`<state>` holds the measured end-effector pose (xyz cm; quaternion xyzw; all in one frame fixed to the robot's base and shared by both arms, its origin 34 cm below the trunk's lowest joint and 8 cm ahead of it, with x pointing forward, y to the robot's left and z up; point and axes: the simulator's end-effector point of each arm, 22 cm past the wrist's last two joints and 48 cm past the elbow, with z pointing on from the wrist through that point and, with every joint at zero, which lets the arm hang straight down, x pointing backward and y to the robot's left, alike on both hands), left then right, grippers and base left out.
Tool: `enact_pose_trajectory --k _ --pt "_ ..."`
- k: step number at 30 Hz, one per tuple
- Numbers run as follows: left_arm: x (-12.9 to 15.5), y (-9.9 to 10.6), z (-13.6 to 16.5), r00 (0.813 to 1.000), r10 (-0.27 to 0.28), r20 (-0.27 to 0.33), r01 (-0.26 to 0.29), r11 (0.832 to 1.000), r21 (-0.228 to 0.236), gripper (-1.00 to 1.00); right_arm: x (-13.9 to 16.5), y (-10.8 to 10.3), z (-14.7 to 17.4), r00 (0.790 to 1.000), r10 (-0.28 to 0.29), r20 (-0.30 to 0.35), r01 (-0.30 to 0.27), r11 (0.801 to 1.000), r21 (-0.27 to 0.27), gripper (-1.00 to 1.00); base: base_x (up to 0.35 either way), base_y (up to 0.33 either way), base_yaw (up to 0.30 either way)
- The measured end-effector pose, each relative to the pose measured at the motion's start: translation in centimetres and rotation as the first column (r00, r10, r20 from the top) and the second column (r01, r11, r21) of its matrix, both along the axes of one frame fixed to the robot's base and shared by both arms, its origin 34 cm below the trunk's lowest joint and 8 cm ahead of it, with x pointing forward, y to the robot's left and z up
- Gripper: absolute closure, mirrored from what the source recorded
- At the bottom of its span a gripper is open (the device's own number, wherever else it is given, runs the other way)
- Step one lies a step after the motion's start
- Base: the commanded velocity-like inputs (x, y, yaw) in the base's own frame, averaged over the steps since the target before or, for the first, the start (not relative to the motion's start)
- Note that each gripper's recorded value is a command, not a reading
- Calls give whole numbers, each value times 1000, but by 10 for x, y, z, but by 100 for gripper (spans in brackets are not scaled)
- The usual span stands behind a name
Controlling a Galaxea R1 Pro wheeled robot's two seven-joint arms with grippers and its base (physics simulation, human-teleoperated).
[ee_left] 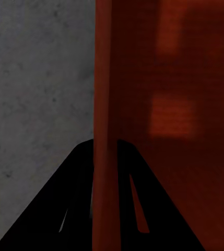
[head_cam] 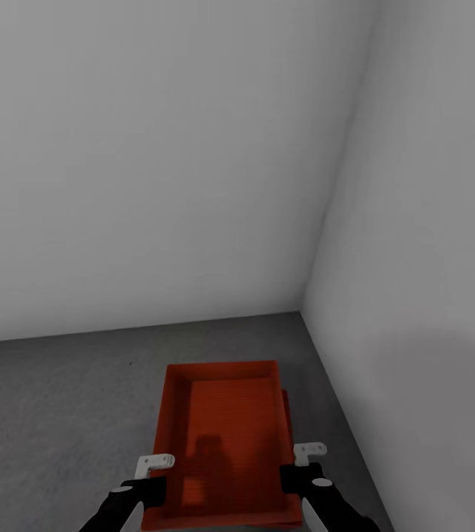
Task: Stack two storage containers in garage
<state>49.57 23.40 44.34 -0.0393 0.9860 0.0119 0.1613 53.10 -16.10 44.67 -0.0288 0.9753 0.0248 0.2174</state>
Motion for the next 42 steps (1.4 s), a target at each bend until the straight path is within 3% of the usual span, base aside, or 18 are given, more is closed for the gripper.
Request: enact_pose_trajectory --k 42 --pt "-4 0 -5 1000 5 -17 -5 1000 4 100 -4 0 -7 1000 -1 -15 1 1000 1 100 1 0 0"
